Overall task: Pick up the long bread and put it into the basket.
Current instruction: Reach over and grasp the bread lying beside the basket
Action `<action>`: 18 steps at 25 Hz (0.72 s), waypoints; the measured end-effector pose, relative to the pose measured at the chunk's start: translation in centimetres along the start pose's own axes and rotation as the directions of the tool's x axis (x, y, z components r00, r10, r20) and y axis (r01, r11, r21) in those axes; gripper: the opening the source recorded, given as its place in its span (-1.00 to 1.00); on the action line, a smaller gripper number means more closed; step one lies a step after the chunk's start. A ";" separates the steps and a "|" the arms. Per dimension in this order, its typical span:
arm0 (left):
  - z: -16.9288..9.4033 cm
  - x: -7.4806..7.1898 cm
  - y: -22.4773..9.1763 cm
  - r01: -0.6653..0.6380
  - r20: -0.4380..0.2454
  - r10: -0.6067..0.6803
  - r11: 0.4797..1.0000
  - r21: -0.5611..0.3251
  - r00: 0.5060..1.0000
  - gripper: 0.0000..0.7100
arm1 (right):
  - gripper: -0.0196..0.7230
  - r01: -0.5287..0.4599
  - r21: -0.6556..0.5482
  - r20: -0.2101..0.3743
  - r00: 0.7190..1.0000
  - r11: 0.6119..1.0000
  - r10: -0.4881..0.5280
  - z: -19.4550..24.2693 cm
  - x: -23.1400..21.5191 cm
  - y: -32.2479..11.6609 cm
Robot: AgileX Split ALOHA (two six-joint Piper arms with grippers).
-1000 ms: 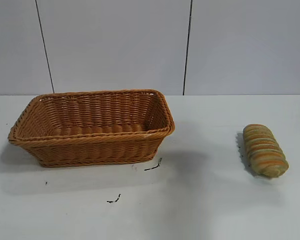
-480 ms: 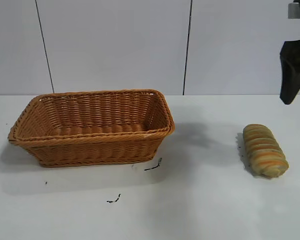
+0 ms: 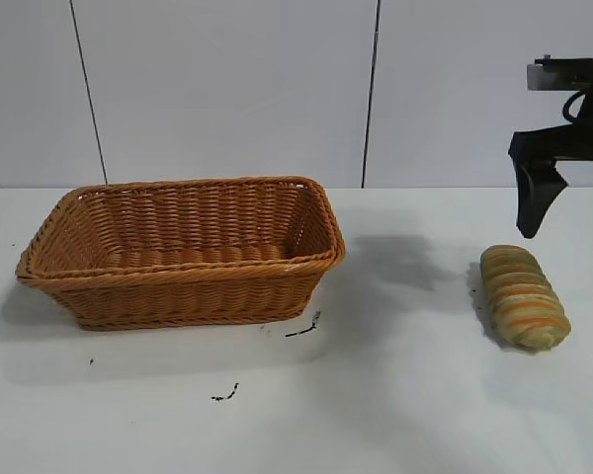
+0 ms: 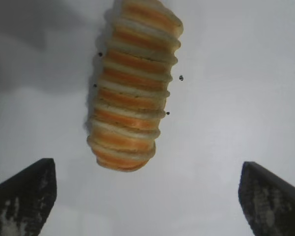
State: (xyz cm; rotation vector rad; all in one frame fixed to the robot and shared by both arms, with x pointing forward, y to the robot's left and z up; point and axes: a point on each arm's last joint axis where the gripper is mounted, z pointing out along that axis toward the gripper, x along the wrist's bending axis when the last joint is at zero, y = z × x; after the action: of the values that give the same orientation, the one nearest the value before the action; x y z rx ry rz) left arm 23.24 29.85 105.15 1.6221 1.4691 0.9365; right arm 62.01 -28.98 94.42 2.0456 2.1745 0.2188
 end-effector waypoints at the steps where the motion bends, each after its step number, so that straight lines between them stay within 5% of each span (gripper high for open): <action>1: 0.0 0.0 0.0 0.000 0.000 0.000 1.000 0.000 1.000 0.95 | 0.91 0.005 0.004 -0.001 1.000 1.000 -0.005 0.3 0.1 0.0; 18: 0.0 0.0 0.0 0.000 0.000 0.000 1.000 0.000 1.000 0.95 | 0.91 0.017 0.002 -0.049 0.999 1.000 -0.017 4.5 0.7 0.5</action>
State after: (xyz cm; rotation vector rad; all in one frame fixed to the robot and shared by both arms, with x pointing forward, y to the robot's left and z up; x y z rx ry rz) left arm 23.24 29.85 105.15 1.6221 1.4691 0.9365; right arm 63.37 -28.25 90.15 2.0440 2.2206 0.2670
